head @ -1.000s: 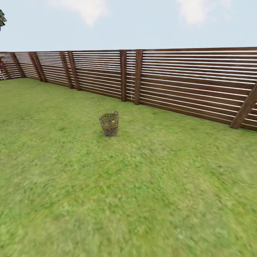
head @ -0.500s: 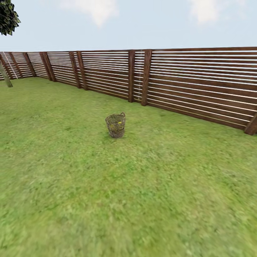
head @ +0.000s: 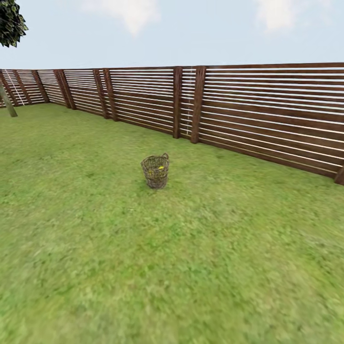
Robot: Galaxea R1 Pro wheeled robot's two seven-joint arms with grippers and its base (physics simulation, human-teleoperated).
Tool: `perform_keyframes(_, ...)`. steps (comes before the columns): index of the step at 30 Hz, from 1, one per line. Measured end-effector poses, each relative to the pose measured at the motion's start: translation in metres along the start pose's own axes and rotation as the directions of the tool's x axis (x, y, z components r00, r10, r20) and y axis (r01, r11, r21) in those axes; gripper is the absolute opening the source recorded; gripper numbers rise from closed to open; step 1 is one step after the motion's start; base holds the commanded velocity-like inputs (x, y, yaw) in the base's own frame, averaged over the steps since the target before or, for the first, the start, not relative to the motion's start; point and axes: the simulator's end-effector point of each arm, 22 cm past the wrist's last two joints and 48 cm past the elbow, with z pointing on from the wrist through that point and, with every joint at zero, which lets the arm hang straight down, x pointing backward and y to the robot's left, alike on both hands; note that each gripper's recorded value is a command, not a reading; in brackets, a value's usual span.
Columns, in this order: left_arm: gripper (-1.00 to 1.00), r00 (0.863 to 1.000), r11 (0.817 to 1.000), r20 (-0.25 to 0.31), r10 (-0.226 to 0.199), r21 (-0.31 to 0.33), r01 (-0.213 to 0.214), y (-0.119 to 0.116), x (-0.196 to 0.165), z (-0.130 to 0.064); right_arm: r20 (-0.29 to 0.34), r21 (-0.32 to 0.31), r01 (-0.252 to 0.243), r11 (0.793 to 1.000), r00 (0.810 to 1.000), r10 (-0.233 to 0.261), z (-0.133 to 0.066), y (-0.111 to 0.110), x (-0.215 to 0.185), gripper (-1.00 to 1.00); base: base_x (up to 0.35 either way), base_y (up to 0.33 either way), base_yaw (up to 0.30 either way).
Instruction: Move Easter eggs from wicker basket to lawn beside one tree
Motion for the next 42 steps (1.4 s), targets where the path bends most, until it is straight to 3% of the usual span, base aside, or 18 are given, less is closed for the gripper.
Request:
perform_keyframes(14,1.00,1.000,1.000,0.000,0.001,0.000,-0.001,-0.0005,0.0000,0.0000,0.000,0.000,0.001,1.000,1.000,-0.001,0.0000,-0.0003,0.0001,1.00,0.338,0.000,0.220)
perform_keyframes(42,1.00,1.000,1.000,0.000,0.003,0.000,-0.003,-0.0005,0.0001,0.0000,0.001,0.002,-0.002,1.000,1.000,0.002,0.0000,-0.0013,-0.0002,1.00,0.338,0.000,0.004)
